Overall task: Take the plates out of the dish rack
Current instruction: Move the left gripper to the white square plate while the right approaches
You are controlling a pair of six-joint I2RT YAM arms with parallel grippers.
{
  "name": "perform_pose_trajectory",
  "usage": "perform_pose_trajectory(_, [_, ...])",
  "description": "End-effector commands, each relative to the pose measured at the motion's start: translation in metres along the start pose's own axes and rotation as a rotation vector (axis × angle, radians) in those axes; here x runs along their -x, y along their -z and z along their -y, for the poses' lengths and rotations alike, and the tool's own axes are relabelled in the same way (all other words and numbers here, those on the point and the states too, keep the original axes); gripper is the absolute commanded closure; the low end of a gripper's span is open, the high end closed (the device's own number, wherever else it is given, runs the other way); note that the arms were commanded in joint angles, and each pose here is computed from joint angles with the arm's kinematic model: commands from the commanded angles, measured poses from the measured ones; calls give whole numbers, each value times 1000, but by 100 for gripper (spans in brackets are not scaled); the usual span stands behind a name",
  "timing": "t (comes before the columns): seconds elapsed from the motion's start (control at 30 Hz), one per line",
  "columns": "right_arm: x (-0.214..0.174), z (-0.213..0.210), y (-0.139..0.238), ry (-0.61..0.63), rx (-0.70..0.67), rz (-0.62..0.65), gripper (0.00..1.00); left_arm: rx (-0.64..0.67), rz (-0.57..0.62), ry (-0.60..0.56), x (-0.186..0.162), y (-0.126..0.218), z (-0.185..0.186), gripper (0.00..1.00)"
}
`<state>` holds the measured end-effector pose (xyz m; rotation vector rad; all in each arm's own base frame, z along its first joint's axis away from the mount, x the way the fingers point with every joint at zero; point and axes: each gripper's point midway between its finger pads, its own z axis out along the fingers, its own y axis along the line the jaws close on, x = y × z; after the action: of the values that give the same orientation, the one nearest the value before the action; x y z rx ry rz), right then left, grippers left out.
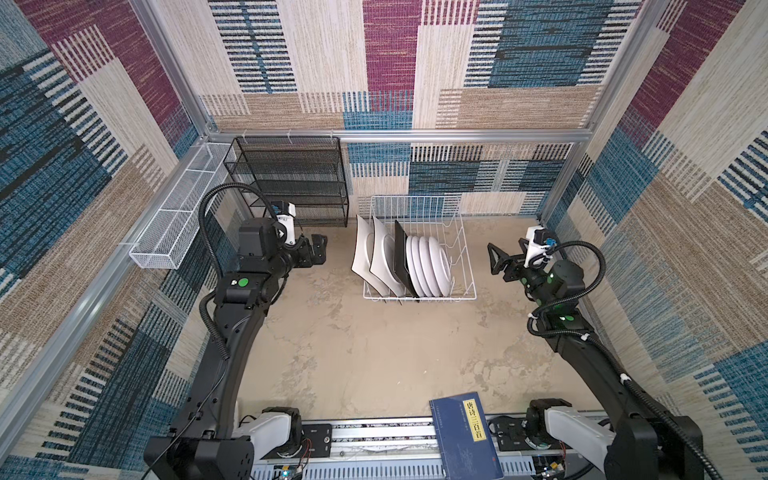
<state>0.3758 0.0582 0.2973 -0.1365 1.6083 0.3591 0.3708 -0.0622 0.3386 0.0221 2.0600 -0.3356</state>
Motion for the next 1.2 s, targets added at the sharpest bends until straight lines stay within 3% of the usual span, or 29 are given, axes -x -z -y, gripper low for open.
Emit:
perform_pose_trajectory(0.0, [-6,-20,0,-38,114,-65,1,-60,-112,84,-18,-6,19,1])
perform_pose_trajectory(0.4, [0,-48,4,-64,263,-114,1,-122,-354,82,-48,-63,70,8])
perform_pose_trajectory(0.73, [2,-82,21,-49,449,-133,1,-71,-448,88,-53,-105,67,25])
perform_pose_trajectory(1.17, [-7,-94,21,-29,490,-169,1,-66,-542,87,-64,-141,67,45])
